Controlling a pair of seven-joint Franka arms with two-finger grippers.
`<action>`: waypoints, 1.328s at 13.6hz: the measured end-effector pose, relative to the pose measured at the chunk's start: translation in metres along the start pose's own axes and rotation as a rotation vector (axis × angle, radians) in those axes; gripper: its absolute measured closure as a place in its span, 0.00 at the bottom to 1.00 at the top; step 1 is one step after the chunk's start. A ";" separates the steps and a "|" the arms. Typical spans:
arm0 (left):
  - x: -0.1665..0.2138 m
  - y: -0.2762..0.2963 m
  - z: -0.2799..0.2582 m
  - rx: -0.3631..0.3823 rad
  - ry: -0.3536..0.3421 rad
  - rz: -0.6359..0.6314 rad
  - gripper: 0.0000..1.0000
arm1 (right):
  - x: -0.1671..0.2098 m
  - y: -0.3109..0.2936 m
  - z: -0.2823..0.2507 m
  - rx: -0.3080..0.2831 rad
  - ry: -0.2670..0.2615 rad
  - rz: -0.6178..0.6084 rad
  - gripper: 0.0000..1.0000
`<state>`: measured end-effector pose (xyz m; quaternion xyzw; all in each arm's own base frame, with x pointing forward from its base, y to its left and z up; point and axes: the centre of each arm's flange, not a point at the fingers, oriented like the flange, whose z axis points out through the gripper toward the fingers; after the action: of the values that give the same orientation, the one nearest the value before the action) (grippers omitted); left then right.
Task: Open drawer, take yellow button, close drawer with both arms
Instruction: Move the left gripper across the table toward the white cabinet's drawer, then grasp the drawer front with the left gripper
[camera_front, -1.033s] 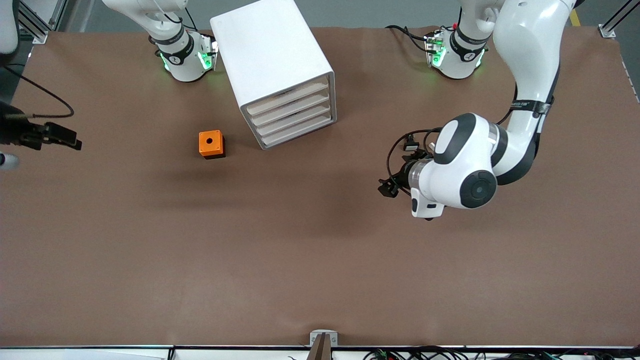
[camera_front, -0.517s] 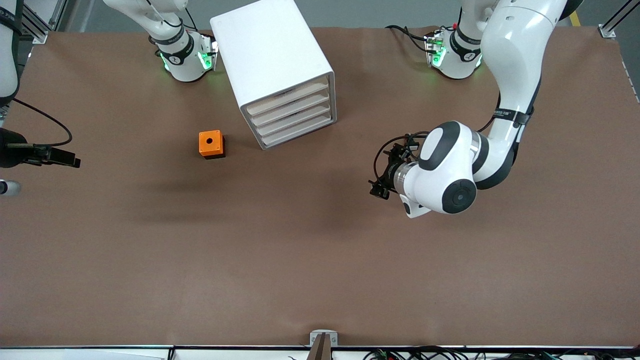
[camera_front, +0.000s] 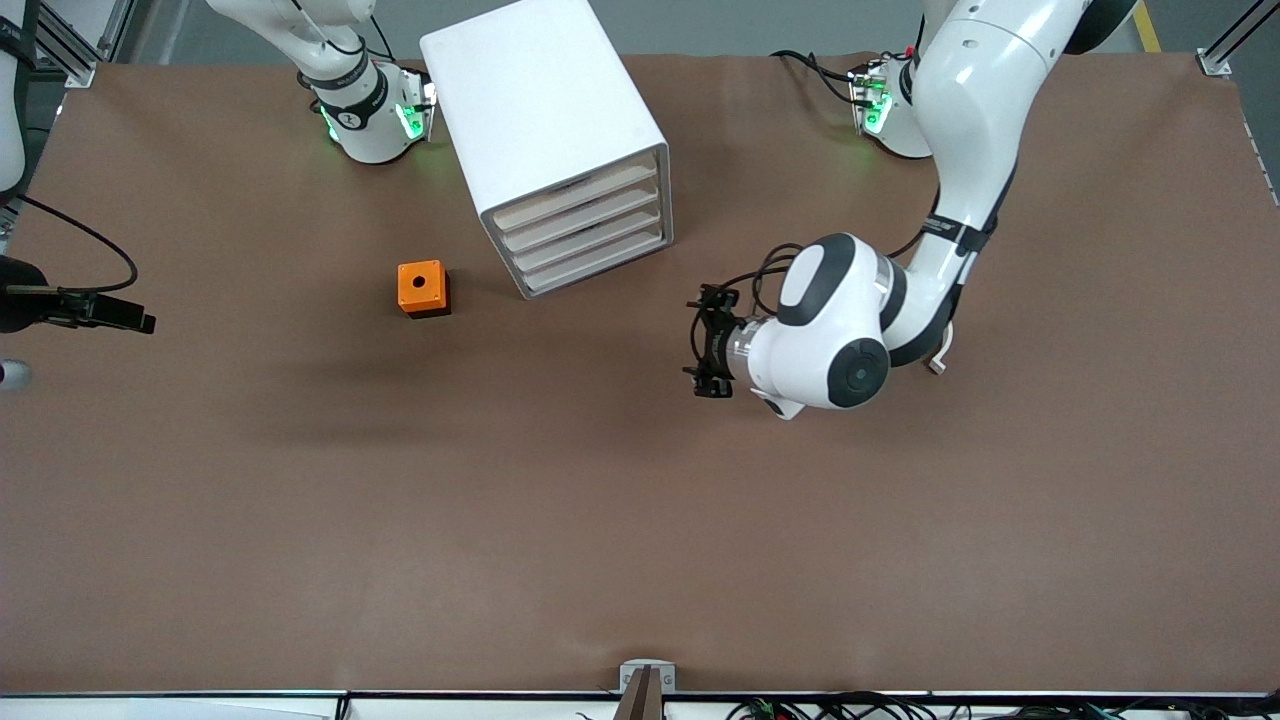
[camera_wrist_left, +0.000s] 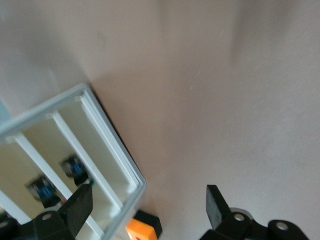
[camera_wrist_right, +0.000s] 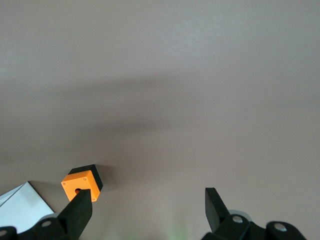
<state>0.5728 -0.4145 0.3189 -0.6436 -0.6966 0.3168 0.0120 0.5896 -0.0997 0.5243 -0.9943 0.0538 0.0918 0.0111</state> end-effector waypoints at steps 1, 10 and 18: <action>-0.008 -0.004 0.009 0.003 -0.004 -0.030 0.00 | 0.000 0.001 0.000 0.001 0.000 0.003 0.00; -0.029 -0.010 0.044 0.060 -0.100 -0.150 0.00 | 0.000 -0.003 0.000 0.007 -0.002 0.071 0.00; -0.035 -0.016 0.061 0.136 -0.139 -0.214 0.00 | 0.000 -0.015 0.002 0.031 -0.011 0.207 0.00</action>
<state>0.5388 -0.4718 0.2909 -0.5400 -0.7373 0.4040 0.0410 0.5911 -0.0844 0.5229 -0.9826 0.1576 0.0972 0.0172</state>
